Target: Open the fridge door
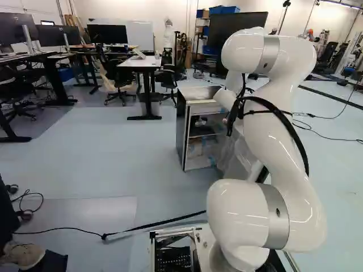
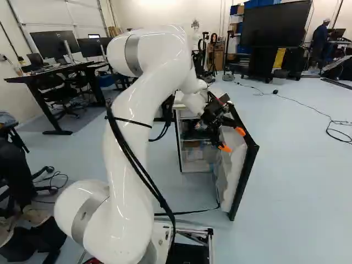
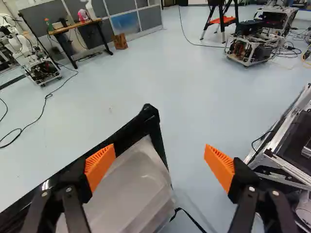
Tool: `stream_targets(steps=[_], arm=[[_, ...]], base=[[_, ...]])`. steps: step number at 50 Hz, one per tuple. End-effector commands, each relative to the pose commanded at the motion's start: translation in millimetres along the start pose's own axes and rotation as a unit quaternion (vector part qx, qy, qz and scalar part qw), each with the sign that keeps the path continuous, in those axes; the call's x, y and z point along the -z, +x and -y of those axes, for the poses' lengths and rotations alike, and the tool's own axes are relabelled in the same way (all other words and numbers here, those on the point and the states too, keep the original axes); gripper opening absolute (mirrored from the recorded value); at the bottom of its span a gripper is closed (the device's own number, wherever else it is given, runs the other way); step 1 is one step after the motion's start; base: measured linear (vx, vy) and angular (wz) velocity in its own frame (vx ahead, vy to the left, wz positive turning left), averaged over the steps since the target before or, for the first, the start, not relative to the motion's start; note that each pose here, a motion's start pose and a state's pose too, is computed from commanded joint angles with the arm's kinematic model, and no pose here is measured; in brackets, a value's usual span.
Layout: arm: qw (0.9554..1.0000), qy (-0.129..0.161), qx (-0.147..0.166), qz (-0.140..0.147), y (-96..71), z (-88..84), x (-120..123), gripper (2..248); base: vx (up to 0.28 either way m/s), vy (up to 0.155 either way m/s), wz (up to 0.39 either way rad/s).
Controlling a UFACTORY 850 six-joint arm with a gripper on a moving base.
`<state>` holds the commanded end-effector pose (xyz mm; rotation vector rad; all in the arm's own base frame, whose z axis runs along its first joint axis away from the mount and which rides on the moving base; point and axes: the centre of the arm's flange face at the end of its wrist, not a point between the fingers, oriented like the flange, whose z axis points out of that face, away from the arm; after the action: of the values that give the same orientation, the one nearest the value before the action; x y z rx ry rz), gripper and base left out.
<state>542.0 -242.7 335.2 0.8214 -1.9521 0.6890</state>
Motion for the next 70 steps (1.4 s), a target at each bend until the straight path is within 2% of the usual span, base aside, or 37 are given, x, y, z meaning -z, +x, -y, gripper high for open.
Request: stream_targets(steps=[8,19,36,51,70], arm=[[0.9999,0.007,0.012,-0.003,-2.5,-11.8,6,247],[0.9986,0.034,0.039,-0.013,-6.6,-34.1,18,247],[0.9920,0.089,0.084,-0.031,-12.4,-69.9,37,247],[0.9811,0.142,0.123,-0.046,-16.4,-102.5,54,247],[0.9611,0.209,0.170,-0.063,-20.0,-145.9,73,247]], base=[[0.000,0.000,0.000],[0.000,0.000,0.000],[0.000,0.000,0.000],[0.000,0.000,0.000],[0.000,0.000,0.000]])
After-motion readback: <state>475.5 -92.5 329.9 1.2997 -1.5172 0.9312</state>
